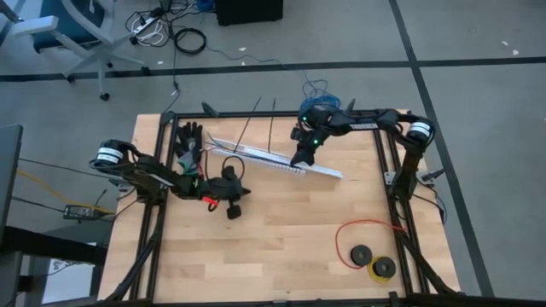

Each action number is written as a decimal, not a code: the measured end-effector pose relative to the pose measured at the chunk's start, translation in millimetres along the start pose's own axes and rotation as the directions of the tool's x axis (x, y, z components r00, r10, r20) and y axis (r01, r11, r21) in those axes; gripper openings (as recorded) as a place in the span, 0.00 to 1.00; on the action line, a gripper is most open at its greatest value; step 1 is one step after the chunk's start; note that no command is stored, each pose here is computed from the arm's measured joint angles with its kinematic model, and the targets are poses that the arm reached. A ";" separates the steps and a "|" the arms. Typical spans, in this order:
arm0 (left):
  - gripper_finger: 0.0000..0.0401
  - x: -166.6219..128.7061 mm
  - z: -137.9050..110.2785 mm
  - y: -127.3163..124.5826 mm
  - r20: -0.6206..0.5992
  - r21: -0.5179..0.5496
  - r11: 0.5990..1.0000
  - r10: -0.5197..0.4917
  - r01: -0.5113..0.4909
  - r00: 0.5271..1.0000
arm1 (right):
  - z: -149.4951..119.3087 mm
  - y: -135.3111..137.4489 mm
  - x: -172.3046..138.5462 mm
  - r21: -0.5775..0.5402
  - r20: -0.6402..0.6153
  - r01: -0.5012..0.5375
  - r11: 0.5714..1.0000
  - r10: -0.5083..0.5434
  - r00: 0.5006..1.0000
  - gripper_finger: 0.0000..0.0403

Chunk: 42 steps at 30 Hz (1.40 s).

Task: Ziptie cables
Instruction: Close the white cable duct

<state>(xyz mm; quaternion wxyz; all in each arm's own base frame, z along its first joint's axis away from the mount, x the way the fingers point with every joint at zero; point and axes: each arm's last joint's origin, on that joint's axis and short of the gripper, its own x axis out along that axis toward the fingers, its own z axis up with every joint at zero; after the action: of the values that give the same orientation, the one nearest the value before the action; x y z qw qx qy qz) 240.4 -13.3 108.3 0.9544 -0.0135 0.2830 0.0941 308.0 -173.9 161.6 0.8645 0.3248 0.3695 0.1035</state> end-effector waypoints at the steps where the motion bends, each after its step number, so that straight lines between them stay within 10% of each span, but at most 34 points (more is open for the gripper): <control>1: 0.02 -0.3 0.7 -0.4 0.002 -0.001 1.000 -0.012 0.012 1.000 | 2.0 -1.8 -1.7 0.003 0.008 -0.013 1.000 0.013 1.000 0.01; 23: 0.02 -1.3 4.6 -4.9 0.024 -0.062 0.986 -0.154 0.156 0.988 | 14.6 6.6 -12.3 -0.130 0.070 -0.018 0.991 0.027 0.997 0.55; 42: 0.02 3.6 7.4 21.0 0.032 -0.037 0.998 -0.052 0.053 0.998 | 23.0 2.0 -15.7 -0.272 0.150 0.133 0.953 -0.095 0.984 0.56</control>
<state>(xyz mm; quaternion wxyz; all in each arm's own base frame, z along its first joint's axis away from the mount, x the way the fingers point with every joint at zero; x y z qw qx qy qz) 243.4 8.5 113.1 0.9604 -0.0377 0.2658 0.0745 313.3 -190.2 183.8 0.9294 0.1831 0.3096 0.0824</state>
